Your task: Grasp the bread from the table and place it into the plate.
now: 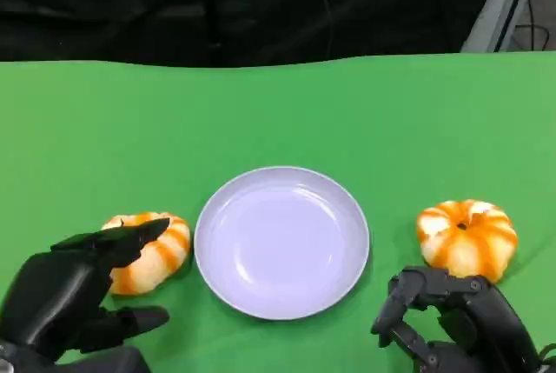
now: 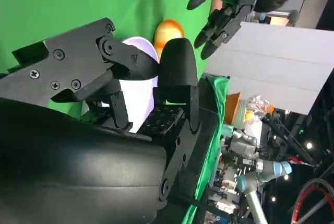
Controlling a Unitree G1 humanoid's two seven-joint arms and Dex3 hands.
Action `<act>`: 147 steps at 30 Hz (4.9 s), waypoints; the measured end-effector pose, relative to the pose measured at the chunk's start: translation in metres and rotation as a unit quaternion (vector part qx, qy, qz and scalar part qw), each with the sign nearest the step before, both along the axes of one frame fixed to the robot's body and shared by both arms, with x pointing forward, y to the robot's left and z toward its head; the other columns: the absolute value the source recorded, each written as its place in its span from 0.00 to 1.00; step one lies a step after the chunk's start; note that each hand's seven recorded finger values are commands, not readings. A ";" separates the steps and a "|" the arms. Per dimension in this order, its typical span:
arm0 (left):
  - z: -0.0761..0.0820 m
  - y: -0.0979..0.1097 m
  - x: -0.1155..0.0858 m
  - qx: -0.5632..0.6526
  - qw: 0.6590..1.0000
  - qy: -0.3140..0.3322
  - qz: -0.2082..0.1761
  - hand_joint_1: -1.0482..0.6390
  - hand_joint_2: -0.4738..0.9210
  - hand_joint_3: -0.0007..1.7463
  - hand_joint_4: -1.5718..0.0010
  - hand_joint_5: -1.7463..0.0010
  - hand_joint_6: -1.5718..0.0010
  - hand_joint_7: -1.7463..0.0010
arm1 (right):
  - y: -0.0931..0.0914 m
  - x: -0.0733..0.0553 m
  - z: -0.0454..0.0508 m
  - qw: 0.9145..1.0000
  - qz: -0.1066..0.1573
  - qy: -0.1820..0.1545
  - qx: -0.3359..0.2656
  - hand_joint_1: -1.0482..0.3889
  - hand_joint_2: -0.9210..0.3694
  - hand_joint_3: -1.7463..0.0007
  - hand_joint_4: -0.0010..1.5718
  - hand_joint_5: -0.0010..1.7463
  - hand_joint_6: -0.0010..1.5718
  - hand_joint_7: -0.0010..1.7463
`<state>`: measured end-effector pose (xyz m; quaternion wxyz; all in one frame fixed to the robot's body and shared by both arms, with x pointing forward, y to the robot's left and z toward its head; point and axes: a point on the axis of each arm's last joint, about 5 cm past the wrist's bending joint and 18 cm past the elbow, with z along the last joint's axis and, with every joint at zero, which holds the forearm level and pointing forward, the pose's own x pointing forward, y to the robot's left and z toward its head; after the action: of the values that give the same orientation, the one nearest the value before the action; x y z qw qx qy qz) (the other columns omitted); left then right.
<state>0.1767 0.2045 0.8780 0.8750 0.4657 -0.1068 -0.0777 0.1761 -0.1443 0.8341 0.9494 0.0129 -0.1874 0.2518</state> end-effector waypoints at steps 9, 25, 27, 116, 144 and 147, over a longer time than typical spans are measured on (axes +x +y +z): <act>0.000 0.001 0.000 0.002 1.000 0.001 0.000 0.19 1.00 0.10 0.71 1.00 0.72 1.00 | 0.000 0.000 0.0000 1.000 0.000 0.000 0.000 0.66 0.18 0.55 0.48 0.87 0.54 0.64; -0.003 0.006 0.020 0.022 1.000 0.012 0.010 0.21 1.00 0.10 0.70 0.99 0.71 1.00 | 0.000 0.000 -0.0004 1.000 0.000 0.001 0.000 0.67 0.18 0.55 0.48 0.86 0.54 0.63; -0.003 0.005 0.026 0.025 1.000 0.013 0.009 0.21 1.00 0.10 0.70 1.00 0.71 1.00 | 0.000 0.000 -0.0004 1.000 0.001 0.001 0.000 0.67 0.18 0.55 0.48 0.86 0.54 0.63; -0.032 -0.007 0.058 0.086 0.993 0.077 -0.013 0.61 0.99 0.00 0.67 0.99 0.65 0.99 | 0.001 0.001 -0.0015 1.000 -0.002 0.004 0.001 0.65 0.18 0.57 0.48 0.86 0.54 0.63; -0.037 -0.014 0.065 0.064 0.997 0.035 0.019 0.58 1.00 0.02 0.62 0.13 0.39 0.58 | 0.001 0.001 -0.0014 1.000 -0.004 0.004 -0.004 0.64 0.17 0.58 0.48 0.86 0.54 0.64; -0.040 -0.015 0.064 0.057 0.998 0.026 0.024 0.58 1.00 0.02 0.63 0.12 0.46 0.47 | 0.001 0.001 -0.0014 1.000 -0.005 0.004 -0.004 0.64 0.17 0.58 0.48 0.86 0.54 0.64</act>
<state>0.2402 0.1896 0.8376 0.8512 0.5149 -0.0679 -0.0751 0.1772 -0.1430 0.8326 0.9514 0.0093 -0.1822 0.2481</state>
